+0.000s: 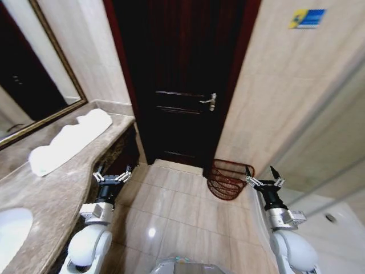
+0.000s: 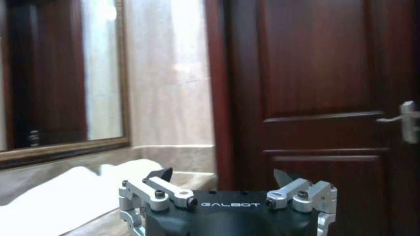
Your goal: Discard the used towel into the hamper.
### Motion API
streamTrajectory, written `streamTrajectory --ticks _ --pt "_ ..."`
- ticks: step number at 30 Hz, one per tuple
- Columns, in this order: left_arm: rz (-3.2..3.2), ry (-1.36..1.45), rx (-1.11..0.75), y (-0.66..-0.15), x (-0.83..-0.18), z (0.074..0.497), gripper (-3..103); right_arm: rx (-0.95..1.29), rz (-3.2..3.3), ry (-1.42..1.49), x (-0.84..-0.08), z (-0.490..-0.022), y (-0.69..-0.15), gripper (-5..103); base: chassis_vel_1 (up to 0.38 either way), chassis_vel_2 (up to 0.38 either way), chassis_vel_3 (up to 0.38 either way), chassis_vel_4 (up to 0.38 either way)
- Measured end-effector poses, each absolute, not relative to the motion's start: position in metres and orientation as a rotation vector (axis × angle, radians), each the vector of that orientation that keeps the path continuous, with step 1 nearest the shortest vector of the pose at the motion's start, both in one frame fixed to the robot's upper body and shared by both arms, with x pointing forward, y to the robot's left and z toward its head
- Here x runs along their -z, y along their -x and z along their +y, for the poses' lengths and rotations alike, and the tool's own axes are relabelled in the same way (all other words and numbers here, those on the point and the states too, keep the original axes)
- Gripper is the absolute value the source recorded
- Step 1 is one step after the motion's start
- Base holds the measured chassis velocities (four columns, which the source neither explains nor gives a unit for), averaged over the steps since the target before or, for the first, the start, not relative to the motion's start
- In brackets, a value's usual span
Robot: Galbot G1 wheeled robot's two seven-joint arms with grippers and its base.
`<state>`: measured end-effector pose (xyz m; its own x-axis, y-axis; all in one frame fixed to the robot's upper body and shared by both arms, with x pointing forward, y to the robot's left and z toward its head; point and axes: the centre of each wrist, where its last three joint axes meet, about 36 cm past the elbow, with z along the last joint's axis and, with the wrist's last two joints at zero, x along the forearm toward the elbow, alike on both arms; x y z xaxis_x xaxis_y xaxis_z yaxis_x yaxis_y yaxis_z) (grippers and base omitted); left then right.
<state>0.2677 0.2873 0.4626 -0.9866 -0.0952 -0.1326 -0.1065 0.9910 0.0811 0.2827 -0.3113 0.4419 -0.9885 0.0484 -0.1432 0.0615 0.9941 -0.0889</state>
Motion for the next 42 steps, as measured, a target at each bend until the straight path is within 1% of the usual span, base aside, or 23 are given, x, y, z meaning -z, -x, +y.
streamTrajectory --ticks 25,30,42 --pt "2.990 0.165 -0.139 -0.2673 -0.4621 0.2903 100 0.128 2.994 -0.099 -0.4402 -0.3073 -0.2818 100 0.023 0.214 0.213 0.025" --pt "2.966 0.166 -0.128 -0.2691 -0.4592 0.2897 100 0.128 2.998 -0.103 -0.4375 -0.3070 -0.2817 100 -0.023 0.157 0.168 0.004" --pt "2.951 0.168 -0.123 -0.2705 -0.4573 0.2897 100 0.133 2.995 -0.103 -0.4351 -0.3062 -0.2807 100 -0.092 0.099 0.100 -0.088"
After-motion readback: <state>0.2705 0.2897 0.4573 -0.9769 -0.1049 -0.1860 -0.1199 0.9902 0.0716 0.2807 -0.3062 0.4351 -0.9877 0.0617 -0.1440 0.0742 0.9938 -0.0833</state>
